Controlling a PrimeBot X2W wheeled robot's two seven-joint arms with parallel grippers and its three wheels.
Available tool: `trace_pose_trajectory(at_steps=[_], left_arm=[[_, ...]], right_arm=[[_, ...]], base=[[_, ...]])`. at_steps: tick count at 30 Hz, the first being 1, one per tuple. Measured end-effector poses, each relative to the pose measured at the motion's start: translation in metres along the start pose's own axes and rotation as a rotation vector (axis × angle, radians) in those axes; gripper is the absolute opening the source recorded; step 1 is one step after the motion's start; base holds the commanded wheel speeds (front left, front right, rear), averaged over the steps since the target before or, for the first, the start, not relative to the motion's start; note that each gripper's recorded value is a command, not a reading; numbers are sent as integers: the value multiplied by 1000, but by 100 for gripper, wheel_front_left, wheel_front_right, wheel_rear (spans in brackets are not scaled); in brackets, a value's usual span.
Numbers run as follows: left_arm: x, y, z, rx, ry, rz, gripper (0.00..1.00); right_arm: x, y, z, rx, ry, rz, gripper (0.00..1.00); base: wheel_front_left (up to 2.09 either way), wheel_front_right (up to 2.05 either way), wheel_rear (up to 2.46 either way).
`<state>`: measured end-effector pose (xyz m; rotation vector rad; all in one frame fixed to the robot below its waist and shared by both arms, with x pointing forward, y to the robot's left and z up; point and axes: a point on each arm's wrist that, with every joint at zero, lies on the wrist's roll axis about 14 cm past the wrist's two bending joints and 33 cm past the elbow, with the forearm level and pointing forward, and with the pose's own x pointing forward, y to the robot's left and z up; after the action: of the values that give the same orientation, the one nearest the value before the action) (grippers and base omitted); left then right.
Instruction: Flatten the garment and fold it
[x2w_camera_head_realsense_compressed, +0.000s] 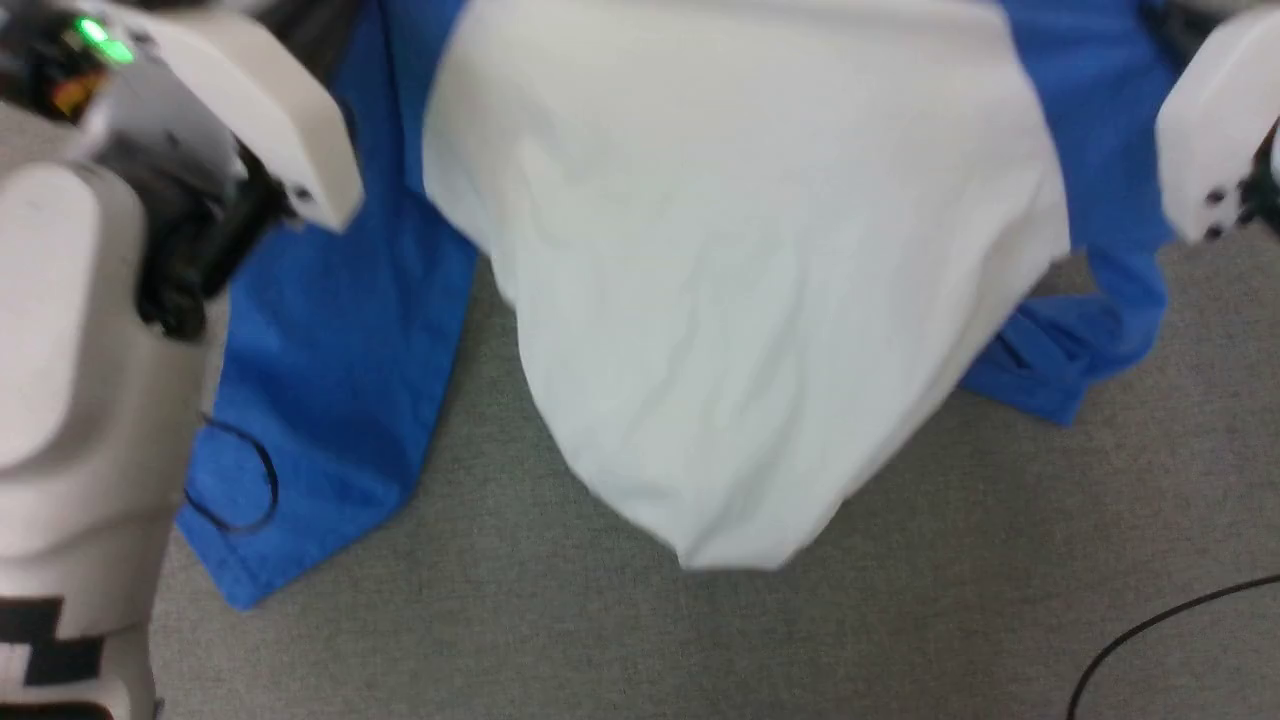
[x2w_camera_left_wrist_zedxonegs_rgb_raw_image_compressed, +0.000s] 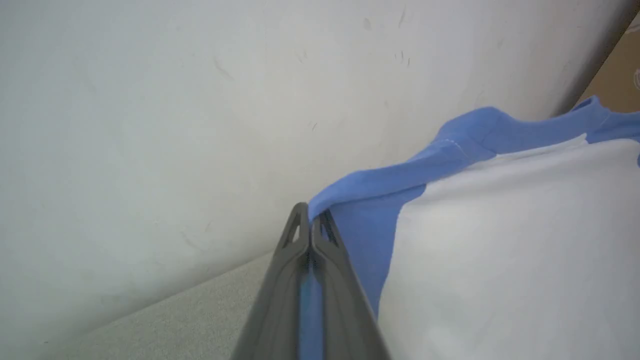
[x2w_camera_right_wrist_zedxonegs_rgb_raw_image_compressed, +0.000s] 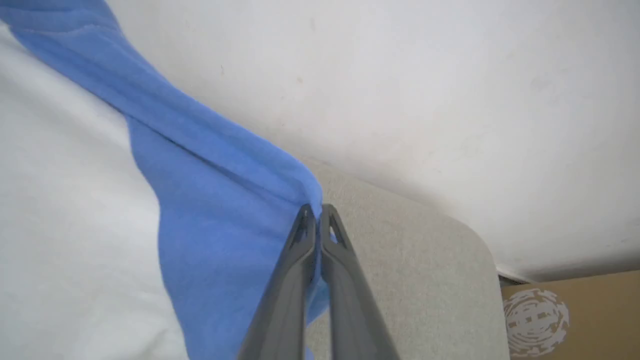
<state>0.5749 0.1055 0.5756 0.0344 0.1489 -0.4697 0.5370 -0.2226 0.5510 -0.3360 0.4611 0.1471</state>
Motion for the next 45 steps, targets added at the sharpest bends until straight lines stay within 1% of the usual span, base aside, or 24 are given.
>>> trace_pose_trajectory(at_steps=[2, 5, 7, 9, 12, 16, 20, 23, 26, 29, 32, 36, 40, 43, 45], left_arm=[[7, 10, 25, -4, -67, 30, 0], [16, 26, 58, 61, -147, 88, 0], [22, 38, 82, 60, -225, 130, 0], [29, 50, 104, 83, -295, 171, 0], [35, 63, 135, 50, -424, 215, 0], [39, 80, 169, 39, -585, 268, 0], [38, 92, 197, 48, -732, 322, 0], [42, 95, 203, 49, -793, 329, 0], [54, 100, 187, 40, -770, 335, 0], [72, 105, 152, 30, -683, 334, 0], [89, 107, 95, 32, -529, 322, 0], [94, 101, 1, 42, -265, 277, 0], [73, 87, -76, 12, -30, 240, 0], [46, 71, -124, -57, 122, 210, 0], [26, 55, -147, -96, 200, 186, 0]], right_arm=[[0, -9, 28, -17, -65, -23, 0], [2, -23, 68, -38, -158, -58, 0], [3, -31, 94, -53, -225, -81, 0], [6, -40, 118, -68, -286, -110, 0], [11, -51, 150, -80, -377, -147, 0], [10, -64, 193, -75, -527, -206, 0], [4, -74, 231, -92, -676, -269, 0], [5, -80, 244, -104, -734, -303, 0], [22, -78, 235, -91, -711, -292, 0], [48, -72, 214, -87, -650, -263, 0], [77, -57, 172, -79, -558, -208, 0], [103, -30, 98, -33, -409, -111, 0], [100, -2, 41, 33, -308, -24, 0], [85, 15, 8, 84, -263, 22, 0], [71, 21, -13, 97, -235, 36, 0]], base=[[0, 0, 0], [0, 0, 0], [0, 0, 0], [0, 0, 0], [0, 0, 0], [0, 0, 0], [0, 0, 0], [0, 0, 0], [0, 0, 0], [0, 0, 0], [0, 0, 0], [0, 0, 0], [0, 0, 0], [0, 0, 0], [0, 0, 0]])
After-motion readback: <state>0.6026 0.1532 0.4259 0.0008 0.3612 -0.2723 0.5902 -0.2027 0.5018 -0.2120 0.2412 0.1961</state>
